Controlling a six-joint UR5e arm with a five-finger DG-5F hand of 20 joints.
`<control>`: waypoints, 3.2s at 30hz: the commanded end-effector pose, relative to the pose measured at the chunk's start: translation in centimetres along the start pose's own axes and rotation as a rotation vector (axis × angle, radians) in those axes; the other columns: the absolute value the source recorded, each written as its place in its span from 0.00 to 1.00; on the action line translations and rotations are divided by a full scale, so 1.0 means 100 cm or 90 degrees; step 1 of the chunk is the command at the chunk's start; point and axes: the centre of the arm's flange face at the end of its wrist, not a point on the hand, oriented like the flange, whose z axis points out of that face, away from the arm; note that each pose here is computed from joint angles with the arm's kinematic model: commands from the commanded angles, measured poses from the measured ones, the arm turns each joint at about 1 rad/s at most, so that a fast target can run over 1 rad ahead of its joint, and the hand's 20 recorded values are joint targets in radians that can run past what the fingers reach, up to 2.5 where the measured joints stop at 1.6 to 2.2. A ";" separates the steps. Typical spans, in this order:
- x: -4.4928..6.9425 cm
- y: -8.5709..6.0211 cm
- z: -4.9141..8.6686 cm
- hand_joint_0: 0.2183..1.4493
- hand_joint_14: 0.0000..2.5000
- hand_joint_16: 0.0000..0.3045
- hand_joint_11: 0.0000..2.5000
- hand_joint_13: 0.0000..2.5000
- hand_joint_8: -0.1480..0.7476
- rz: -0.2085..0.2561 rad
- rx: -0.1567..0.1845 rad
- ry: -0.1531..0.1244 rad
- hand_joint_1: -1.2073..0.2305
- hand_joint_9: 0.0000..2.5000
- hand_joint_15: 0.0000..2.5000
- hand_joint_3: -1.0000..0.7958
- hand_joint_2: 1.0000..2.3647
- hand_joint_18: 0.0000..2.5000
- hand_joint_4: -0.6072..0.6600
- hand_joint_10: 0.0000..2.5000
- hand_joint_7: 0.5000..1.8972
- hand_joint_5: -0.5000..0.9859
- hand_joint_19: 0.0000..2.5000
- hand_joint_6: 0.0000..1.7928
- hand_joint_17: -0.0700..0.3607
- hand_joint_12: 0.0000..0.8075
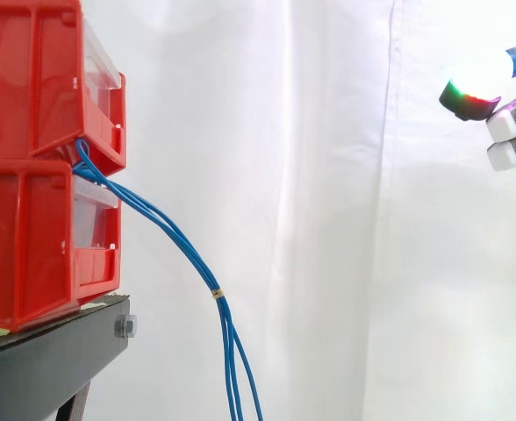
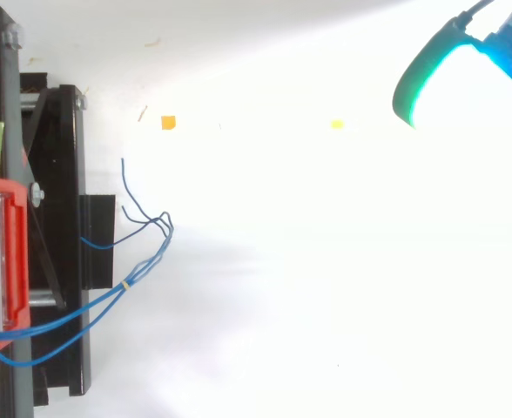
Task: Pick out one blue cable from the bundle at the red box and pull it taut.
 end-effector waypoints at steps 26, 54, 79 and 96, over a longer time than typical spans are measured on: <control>0.000 -0.001 0.000 0.25 0.00 0.13 0.02 0.19 0.45 0.000 0.001 0.000 0.50 0.21 0.02 0.28 0.00 0.11 0.58 0.00 0.12 0.19 0.08 0.28 0.36 0.44; 0.000 -0.001 0.000 0.27 0.00 0.12 0.05 0.14 0.46 0.001 0.001 0.000 0.50 0.23 0.02 0.28 0.00 0.04 0.59 0.00 0.13 0.19 0.07 0.28 0.35 0.40; 0.000 -0.001 0.000 0.27 0.00 0.12 0.05 0.13 0.46 0.000 0.001 0.000 0.48 0.21 0.02 0.29 0.00 0.05 0.60 0.00 0.14 0.19 0.08 0.28 0.36 0.40; 0.011 -0.017 -0.012 0.28 0.00 0.13 0.06 0.14 0.47 -0.022 0.083 0.037 0.48 0.22 0.02 0.29 0.00 0.07 0.61 0.00 0.14 0.19 0.09 0.28 0.37 0.40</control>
